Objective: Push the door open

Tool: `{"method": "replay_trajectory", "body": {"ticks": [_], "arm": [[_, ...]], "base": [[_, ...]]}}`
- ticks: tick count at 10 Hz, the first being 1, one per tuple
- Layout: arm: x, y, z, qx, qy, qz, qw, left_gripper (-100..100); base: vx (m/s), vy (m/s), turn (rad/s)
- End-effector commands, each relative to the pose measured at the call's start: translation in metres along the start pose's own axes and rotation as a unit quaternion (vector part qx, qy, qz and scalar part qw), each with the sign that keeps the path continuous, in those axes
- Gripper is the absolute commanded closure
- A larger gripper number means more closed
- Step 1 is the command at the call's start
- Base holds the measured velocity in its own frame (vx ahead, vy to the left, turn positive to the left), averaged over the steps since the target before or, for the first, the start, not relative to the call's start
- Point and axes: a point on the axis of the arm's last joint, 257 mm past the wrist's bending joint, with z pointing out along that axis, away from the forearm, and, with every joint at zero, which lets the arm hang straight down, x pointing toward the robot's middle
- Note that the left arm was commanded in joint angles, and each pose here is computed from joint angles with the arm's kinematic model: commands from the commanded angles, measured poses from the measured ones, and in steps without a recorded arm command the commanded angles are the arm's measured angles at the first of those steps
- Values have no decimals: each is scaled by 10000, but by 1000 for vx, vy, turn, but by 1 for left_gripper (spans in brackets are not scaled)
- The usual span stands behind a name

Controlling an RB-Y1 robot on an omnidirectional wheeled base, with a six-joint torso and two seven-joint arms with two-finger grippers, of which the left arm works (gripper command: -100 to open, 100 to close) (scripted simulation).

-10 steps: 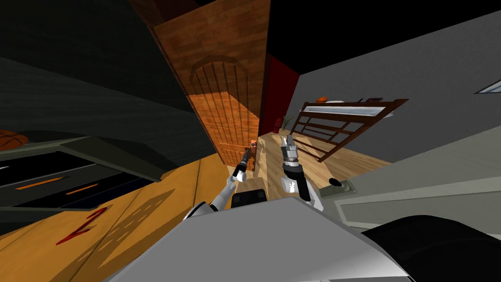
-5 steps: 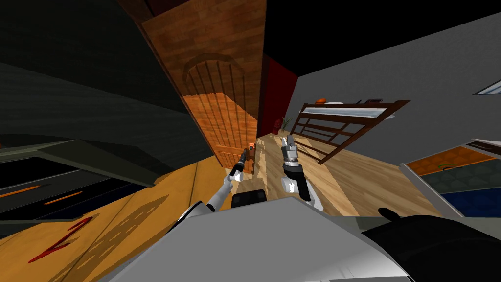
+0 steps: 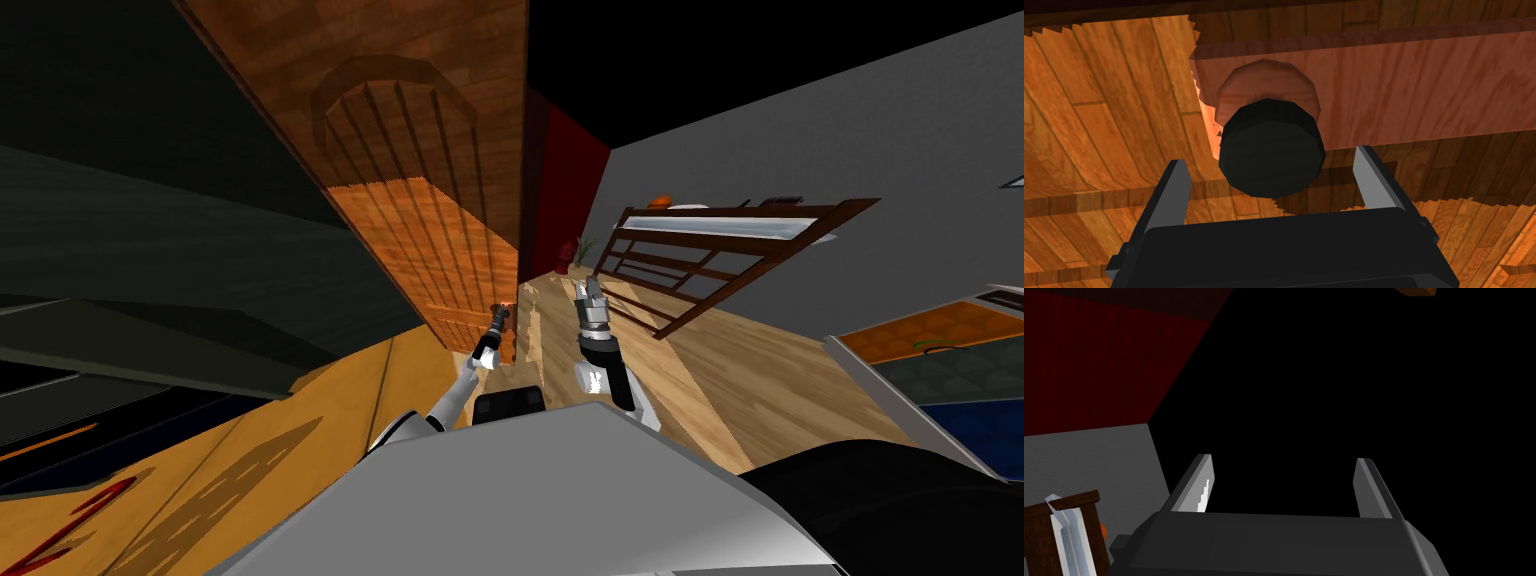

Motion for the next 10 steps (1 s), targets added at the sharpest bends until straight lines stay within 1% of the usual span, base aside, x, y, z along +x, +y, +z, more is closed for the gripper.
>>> {"method": "replay_trajectory", "body": {"ticks": [1,2,7,8,9,10], "arm": [[0,0,0,0,0,0,10000,-100],[0,0,0,0,0,0,10000,100],[0,0,0,0,0,0,10000,100],[-212,61,-27,-52,-129,97,9999,100],[-261,65,-30,-54,-162,114,9998,100],[-362,71,-35,-57,-235,142,9996,100]], "base": [[93,-49,0],[-14,3,6],[-19,10,-2],[66,-103,42],[90,-174,85],[99,-145,104]]}}
